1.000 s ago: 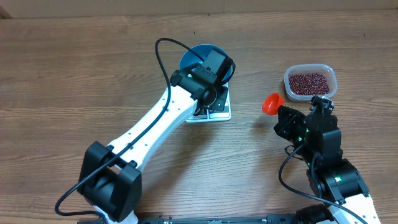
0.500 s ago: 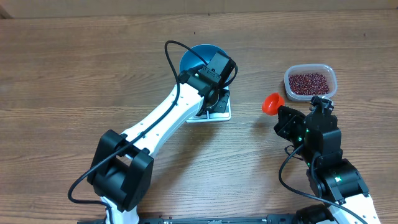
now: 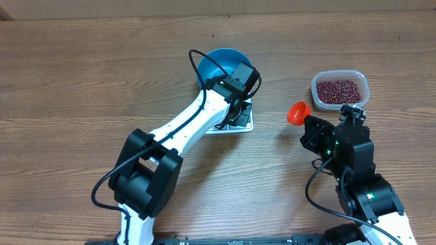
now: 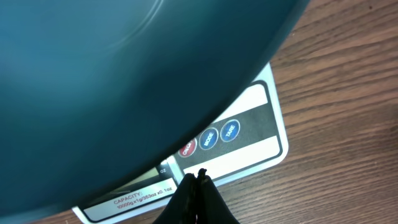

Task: Scoop item into bowl and weigh 150g on scale
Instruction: 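Lower the left gripper toward the scale's front buttons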

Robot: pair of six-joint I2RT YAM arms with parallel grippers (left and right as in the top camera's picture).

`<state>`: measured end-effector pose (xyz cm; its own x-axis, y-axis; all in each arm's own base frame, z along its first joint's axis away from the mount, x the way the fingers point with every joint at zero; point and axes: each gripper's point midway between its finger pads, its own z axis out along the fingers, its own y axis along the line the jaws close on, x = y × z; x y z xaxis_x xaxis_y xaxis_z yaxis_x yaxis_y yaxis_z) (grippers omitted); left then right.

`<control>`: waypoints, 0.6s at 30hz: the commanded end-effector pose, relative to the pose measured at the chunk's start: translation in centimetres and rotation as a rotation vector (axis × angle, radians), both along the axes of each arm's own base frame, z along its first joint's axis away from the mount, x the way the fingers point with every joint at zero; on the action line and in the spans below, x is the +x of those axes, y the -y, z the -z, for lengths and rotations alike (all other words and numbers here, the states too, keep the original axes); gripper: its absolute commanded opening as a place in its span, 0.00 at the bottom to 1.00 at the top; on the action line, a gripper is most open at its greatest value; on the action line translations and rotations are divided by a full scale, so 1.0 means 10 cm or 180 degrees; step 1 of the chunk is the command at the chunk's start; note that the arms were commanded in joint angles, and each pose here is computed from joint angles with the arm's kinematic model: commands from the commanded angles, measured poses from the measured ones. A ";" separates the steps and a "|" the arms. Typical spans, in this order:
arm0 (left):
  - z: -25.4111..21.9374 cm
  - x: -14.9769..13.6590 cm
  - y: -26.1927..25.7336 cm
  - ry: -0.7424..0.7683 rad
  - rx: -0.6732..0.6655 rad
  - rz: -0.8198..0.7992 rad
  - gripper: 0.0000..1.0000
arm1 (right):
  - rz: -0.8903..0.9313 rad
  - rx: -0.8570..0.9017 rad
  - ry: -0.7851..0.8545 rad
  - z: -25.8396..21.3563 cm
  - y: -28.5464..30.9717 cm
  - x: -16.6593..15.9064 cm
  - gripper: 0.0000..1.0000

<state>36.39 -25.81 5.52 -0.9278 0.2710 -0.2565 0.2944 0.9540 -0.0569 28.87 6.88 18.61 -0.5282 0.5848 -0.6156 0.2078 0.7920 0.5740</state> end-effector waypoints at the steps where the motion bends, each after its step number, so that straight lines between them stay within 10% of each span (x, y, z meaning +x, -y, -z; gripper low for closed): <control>1: 0.05 0.02 0.01 0.0023 0.0047 0.0061 0.04 | 0.0041 0.0011 0.0122 -0.15 0.01 0.03 0.04; 18: 0.05 0.03 -0.02 0.0044 0.0094 0.0045 0.04 | 0.0041 0.0011 0.0122 -0.15 0.01 0.03 0.04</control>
<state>36.63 -25.74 5.57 -0.9254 0.2699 -0.2661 0.2924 0.9551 -0.0481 28.87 6.87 18.61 -0.5278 0.5857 -0.6151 0.2087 0.7914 0.5746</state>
